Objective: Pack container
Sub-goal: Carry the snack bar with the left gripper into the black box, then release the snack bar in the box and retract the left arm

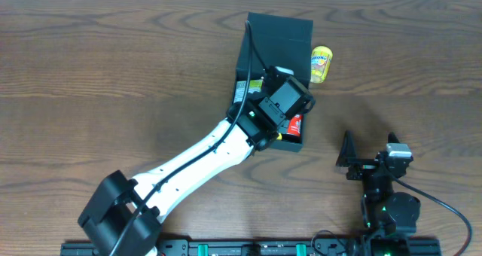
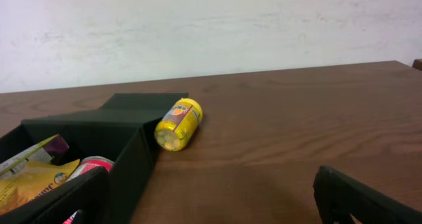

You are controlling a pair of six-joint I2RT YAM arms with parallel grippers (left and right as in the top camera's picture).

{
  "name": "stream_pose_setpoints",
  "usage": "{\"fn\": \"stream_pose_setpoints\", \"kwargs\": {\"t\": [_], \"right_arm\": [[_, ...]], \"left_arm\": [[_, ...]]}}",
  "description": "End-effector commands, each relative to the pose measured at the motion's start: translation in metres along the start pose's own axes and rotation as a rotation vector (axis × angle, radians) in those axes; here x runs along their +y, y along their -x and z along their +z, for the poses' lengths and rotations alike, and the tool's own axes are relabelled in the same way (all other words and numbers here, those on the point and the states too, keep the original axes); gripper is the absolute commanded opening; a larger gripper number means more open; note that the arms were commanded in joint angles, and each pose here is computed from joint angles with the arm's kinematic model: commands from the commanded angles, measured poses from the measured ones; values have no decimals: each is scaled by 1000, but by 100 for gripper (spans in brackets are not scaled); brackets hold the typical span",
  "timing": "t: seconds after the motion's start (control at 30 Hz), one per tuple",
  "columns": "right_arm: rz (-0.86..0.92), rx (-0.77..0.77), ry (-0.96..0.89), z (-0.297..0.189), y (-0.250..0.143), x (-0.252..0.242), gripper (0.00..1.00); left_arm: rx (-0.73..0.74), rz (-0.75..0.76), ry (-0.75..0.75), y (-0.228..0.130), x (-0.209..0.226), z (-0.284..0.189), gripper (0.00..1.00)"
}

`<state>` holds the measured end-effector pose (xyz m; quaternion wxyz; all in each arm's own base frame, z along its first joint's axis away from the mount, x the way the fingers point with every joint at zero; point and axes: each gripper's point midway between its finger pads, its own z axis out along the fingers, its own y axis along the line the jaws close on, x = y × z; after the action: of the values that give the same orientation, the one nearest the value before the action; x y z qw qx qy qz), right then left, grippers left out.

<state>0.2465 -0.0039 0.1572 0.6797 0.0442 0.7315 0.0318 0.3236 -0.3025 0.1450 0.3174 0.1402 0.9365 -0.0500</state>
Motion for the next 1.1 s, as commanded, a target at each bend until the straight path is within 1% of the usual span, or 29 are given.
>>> {"fn": "stream_pose_setpoints", "kwargs": {"t": [0.0,0.03,0.23,0.5,0.57,0.93,1.07], "right_arm": [[11,3,11,0,-1,3,99],[11,3,11,0,-1,3,99],[11,3,11,0,-1,3,99],[11,3,11,0,-1,3,99],[11,3,11,0,-1,3,99],[11,3,11,0,-1,3,99],[11,3,11,0,-1,3,99]], "left_arm": [[49,19,-27,-12,-4,7,8],[62,21,-38,-15,-7,9,6],[129,32,-66,-32,-15,25,6],[169,51,-6,-48,-12,56,6],[171,56,21,-50,-7,59,6],[232,76,51,-70,-4,77,6],[232,77,51,-70,-4,77,6]]}}
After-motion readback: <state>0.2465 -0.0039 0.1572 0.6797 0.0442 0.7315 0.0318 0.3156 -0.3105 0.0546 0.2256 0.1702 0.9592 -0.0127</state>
